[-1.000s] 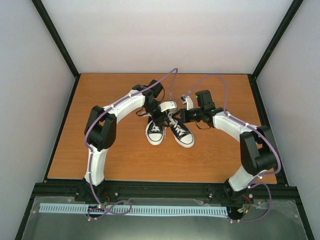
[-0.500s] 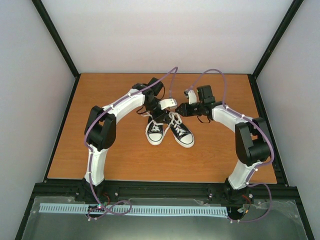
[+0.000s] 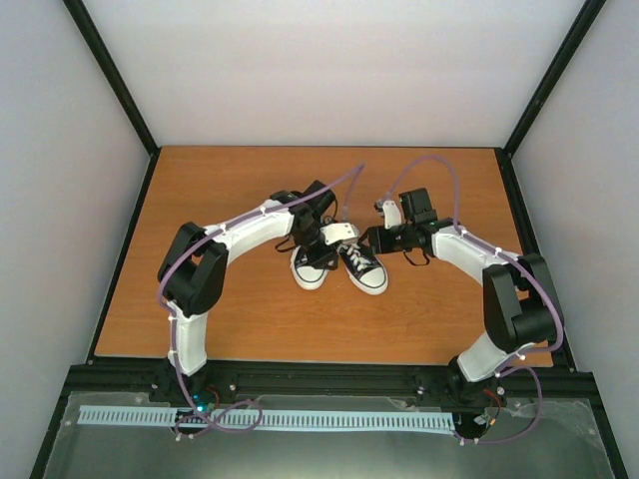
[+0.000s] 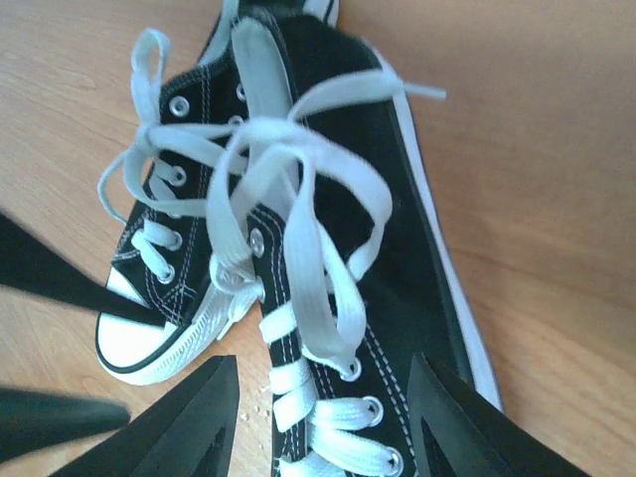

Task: Tie the shoes
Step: Tie the shoelace on the shoe.

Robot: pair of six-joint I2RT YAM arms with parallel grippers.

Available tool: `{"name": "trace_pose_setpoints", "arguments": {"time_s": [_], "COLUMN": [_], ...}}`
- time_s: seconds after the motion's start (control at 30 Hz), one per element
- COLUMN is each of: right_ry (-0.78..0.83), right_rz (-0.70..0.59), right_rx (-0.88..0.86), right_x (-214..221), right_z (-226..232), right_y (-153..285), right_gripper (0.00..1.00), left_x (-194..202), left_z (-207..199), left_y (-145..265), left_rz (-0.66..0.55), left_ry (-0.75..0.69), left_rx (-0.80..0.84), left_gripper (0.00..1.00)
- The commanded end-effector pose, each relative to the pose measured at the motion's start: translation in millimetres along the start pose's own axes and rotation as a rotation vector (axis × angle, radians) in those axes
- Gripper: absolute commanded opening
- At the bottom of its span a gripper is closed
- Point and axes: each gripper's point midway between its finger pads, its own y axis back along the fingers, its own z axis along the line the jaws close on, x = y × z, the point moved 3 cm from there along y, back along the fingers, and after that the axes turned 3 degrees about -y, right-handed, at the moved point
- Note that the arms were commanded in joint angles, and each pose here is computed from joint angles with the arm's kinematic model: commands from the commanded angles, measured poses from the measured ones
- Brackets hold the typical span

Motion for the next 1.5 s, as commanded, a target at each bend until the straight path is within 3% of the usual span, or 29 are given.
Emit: {"name": "trace_pose_setpoints", "arguments": {"time_s": [0.0,0.17,0.37,0.63,0.83,1.27,1.4,1.47], "right_ry": [-0.026,-0.019,-0.029,0.029,0.067,0.043,0.005,-0.013], "right_rz": [0.006,0.004,0.021,-0.011,0.016,0.046,0.055,0.088], "right_rx": [-0.014,-0.028,-0.026,0.018,0.071,0.089,0.197,0.215], "right_x": [8.2,8.9,11.9,7.4,15.7,30.0,33.5,39.7], "right_z": [1.5,0.3,-6.1,-8.5,-6.6,-3.7,-26.4,-33.2], "right_y": [-12.7,-20.4,-30.8,-24.1,0.9,44.8,42.0,35.7], "right_gripper": [0.49,0.47,0.41,0.03,0.03,0.03,0.03,0.03], "left_x": [-21.7,-15.3,-8.5,1.2,7.4,15.2,11.1,10.0], "left_z": [-19.4,-18.8,4.0,20.0,36.9,39.3,30.8,32.3], "left_y": [4.8,-22.0,-35.6,-41.0,-33.0,-40.1,-51.2,-55.1], "left_rz": [-0.111,-0.062,0.000,0.047,0.051,0.059,0.049,0.050], "left_ry": [0.004,0.032,0.067,0.038,0.047,0.067,0.096,0.100], "left_rx": [0.038,0.048,-0.063,-0.163,-0.227,-0.182,-0.086,-0.081], "left_gripper": [0.41,0.41,0.37,0.37,0.37,0.53,0.51,0.41]}}
